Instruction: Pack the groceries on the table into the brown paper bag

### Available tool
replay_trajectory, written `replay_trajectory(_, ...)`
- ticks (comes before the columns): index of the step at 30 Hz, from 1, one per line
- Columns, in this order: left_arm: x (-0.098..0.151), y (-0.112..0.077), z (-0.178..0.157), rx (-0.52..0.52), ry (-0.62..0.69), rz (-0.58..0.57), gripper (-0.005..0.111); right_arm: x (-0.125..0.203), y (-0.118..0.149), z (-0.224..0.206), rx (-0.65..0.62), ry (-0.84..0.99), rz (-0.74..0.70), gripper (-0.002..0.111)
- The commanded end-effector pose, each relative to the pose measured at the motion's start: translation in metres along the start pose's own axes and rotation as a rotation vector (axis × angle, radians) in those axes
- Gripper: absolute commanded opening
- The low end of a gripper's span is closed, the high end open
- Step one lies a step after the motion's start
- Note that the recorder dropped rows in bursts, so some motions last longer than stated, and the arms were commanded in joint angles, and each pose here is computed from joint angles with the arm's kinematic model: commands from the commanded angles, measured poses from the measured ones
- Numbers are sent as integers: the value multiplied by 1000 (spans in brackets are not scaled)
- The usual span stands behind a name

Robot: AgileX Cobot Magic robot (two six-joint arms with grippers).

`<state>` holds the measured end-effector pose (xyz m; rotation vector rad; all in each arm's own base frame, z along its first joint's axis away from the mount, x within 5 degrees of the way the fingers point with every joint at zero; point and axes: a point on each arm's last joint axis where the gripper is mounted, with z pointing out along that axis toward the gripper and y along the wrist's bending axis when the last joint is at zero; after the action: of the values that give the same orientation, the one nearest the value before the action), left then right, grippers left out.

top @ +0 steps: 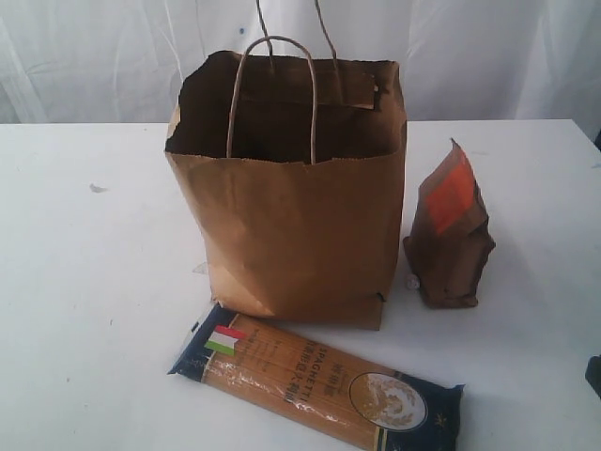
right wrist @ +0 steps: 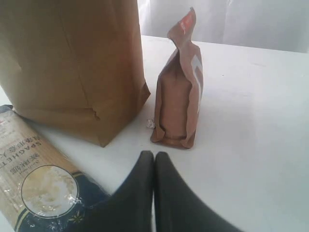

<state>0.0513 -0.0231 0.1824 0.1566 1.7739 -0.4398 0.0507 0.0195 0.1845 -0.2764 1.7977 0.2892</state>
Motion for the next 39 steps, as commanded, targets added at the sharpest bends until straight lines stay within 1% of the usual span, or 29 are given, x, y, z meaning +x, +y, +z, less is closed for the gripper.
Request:
replay_trajectory(1,1,0,0,2,-3,-12,0,0,0,0,5,-12,3,0)
replay_trajectory(22,0,0,0,2,-5,-13,0,0,0,0,5,-12,3,0)
replay_trajectory(26,0,0,0,2,-5,-13,0,0,-3,0,32,-12,-80,0)
replay_trajectory(33,0,0,0,2,-5,-13,0,-2,-3,0,34,-35,-90,0)
replay_trajectory(36,0,0,0,2,-5,-13,0,-10,-1,-1,18,-117,-40,0)
replay_trajectory(39,0,0,0,2,-5,-13,0,-22,1,-3,-24,-250,153,0)
